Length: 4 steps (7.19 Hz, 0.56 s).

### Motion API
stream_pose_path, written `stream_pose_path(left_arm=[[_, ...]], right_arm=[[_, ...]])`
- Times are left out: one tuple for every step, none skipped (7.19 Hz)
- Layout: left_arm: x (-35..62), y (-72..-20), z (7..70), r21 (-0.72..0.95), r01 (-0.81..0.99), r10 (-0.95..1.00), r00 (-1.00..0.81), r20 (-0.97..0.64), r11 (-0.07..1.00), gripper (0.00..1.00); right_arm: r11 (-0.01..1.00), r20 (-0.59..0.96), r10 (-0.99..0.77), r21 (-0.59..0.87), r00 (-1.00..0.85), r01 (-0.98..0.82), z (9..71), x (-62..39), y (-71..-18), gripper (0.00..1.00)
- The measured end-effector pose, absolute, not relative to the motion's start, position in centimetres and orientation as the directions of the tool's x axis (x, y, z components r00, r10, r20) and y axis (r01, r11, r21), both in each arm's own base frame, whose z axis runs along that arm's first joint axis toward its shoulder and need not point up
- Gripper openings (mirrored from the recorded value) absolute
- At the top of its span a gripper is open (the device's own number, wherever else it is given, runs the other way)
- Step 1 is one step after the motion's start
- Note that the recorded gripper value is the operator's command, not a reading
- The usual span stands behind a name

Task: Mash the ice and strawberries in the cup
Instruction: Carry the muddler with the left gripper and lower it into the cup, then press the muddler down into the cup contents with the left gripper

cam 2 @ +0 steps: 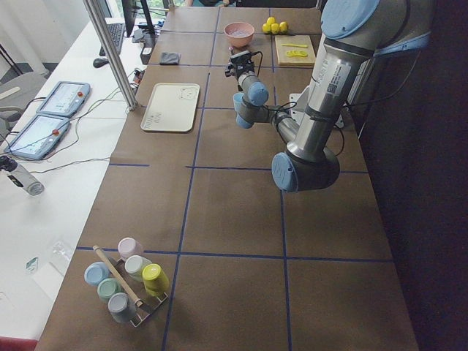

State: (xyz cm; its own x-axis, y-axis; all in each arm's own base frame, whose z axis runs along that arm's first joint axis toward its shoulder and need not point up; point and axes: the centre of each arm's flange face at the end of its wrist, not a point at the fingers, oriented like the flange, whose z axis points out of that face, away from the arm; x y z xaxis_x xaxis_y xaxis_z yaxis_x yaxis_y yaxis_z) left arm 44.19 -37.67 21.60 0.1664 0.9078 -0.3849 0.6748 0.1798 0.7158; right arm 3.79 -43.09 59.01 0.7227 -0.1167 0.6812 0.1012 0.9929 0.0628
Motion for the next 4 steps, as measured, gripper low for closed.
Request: stream_pose_path(left_arm=[[45.9, -37.2, 22.3, 0.7, 0.688, 0.895, 0.173, -0.411, 0.189, 0.01], [46.9, -36.9, 22.7, 0.692, 0.695, 0.886, 0.178, -0.428, 0.194, 0.01], [47.6, -36.7, 22.9, 0.693, 0.695, 0.884, 0.184, -0.43, 0.192, 0.01], [48.5, -36.7, 22.7, 0.698, 0.692, 0.884, 0.194, -0.425, 0.184, 0.01]], right_arm=[[0.993, 0.681, -0.117, 0.063, 0.723, 0.101, 59.0, 3.8, -43.1, 0.99], [0.993, 0.681, -0.117, 0.063, 0.723, 0.101, 59.0, 3.8, -43.1, 0.99], [0.993, 0.681, -0.116, 0.062, 0.723, 0.101, 59.0, 3.8, -43.1, 0.99], [0.993, 0.681, -0.116, 0.062, 0.723, 0.101, 59.1, 3.8, -43.1, 0.99]])
